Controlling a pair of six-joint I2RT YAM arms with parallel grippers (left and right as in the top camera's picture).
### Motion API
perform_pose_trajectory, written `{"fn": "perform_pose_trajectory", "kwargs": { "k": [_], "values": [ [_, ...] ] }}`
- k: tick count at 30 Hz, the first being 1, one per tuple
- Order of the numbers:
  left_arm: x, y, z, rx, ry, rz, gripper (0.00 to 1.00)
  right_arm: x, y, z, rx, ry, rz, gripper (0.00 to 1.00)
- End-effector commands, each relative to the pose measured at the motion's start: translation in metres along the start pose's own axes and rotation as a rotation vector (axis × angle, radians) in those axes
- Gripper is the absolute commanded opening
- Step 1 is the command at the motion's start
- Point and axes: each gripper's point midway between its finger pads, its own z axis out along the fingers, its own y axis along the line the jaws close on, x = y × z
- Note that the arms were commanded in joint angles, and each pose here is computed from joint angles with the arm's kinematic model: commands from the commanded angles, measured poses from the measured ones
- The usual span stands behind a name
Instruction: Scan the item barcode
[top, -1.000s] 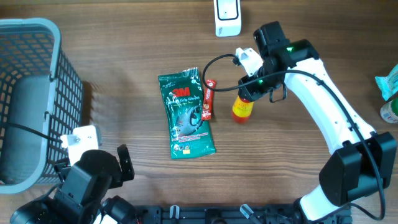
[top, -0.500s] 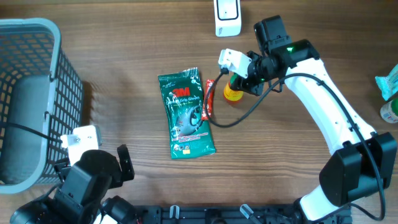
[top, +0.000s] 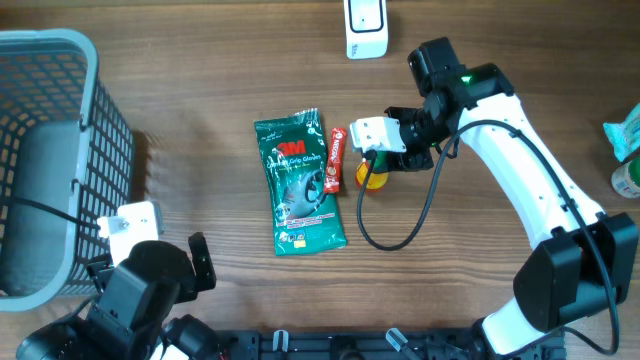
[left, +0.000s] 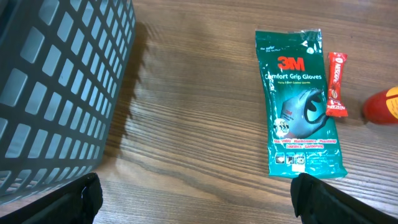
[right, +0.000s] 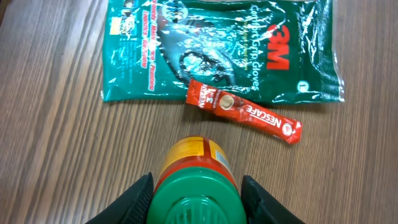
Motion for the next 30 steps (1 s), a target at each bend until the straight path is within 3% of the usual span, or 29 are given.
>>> {"fn": "perform_pose_trajectory", "kwargs": {
  "k": [1,7,8,9,11,17,18,20,23,24,26,30],
  "values": [
    [-0.003,0.000,-0.003,0.007,-0.011,-0.028,1.00,-0.017,0.006,-0.011,0.008,-0.061,-0.108,0.45],
    [-0.003,0.000,-0.003,0.007,-0.011,-0.028,1.00,-0.014,0.032,-0.011,-0.092,-0.061,-0.186,0.46],
    [-0.003,0.000,-0.003,0.007,-0.011,-0.028,1.00,-0.014,0.033,-0.011,-0.097,-0.060,-0.193,0.49],
    [-0.003,0.000,-0.003,0.007,-0.011,-0.028,1.00,-0.014,0.031,-0.011,-0.090,-0.057,-0.195,0.59],
    [-0.003,0.000,-0.003,0.007,-0.011,-0.028,1.00,-0.015,0.025,-0.013,-0.068,-0.057,-0.196,0.64],
    [-0.003,0.000,-0.003,0.007,-0.011,-0.028,1.00,-0.024,-0.027,-0.024,0.130,-0.060,0.032,0.68],
    [-0.003,0.000,-0.003,0.007,-0.011,-0.028,1.00,-0.025,-0.041,-0.026,0.184,-0.068,0.092,0.75],
    [-0.003,0.000,-0.003,0.007,-0.011,-0.028,1.00,-0.033,-0.073,-0.035,0.302,-0.130,0.262,0.79],
    [-0.003,0.000,-0.003,0.007,-0.011,-0.028,1.00,-0.048,-0.108,-0.051,0.399,-0.298,0.644,1.00],
    [-0.003,0.000,-0.003,0.007,-0.011,-0.028,1.00,-0.052,-0.119,-0.057,0.392,-0.398,0.923,1.00],
    [-0.003,0.000,-0.003,0.007,-0.011,-0.028,1.00,-0.051,-0.116,-0.056,0.323,-0.463,1.258,1.00],
    [-0.003,0.000,-0.003,0.007,-0.011,-0.028,1.00,-0.040,-0.079,-0.035,0.111,-0.407,1.955,1.00]
  ]
}}
